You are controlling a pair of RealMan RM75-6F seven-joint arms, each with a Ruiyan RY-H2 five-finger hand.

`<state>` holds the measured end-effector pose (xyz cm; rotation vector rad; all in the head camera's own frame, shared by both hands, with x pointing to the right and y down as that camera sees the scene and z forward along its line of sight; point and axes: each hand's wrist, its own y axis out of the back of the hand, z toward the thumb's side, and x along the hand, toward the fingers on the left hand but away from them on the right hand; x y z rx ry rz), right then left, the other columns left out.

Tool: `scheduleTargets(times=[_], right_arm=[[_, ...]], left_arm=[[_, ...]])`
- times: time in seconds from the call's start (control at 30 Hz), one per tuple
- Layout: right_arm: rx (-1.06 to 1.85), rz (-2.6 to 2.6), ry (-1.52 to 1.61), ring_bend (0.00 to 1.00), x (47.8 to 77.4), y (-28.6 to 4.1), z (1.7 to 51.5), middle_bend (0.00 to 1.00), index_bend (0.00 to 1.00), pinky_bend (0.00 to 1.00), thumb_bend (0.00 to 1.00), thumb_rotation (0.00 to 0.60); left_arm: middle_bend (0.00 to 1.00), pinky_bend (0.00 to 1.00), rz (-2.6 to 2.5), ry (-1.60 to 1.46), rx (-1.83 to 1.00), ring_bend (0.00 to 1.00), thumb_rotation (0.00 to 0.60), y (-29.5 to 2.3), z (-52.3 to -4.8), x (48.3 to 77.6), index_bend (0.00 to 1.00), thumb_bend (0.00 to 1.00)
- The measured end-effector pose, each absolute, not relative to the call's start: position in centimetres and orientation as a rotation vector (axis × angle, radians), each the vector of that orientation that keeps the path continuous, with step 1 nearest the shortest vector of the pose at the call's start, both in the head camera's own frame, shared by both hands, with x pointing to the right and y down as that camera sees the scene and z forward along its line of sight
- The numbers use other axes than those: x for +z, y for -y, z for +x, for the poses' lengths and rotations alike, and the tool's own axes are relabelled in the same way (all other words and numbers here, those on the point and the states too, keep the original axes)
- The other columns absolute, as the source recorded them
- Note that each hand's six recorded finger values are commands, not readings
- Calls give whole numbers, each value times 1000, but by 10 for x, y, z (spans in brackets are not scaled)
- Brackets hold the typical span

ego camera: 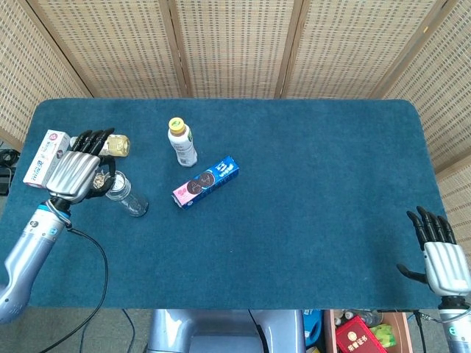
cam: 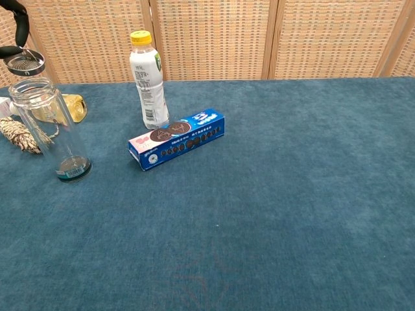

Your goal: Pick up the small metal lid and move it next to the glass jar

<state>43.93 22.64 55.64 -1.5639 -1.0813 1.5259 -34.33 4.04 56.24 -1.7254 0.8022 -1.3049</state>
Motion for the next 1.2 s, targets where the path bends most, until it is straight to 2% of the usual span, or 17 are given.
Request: scheduleTargets(times=[0.6,1.2], right_arm=[[1529,-1565,1082,0,557,-227,440,0,0,0,18,600],[1529,-1568,1085,0,556,-227,440,0,0,0,19,600]], left_arm=[[0,0,-1736,-778,-1355,0,600,-45,-353,584,651,442],[0,0,-1741,-767,-1369,0,600,-49,-353,591,650,442]])
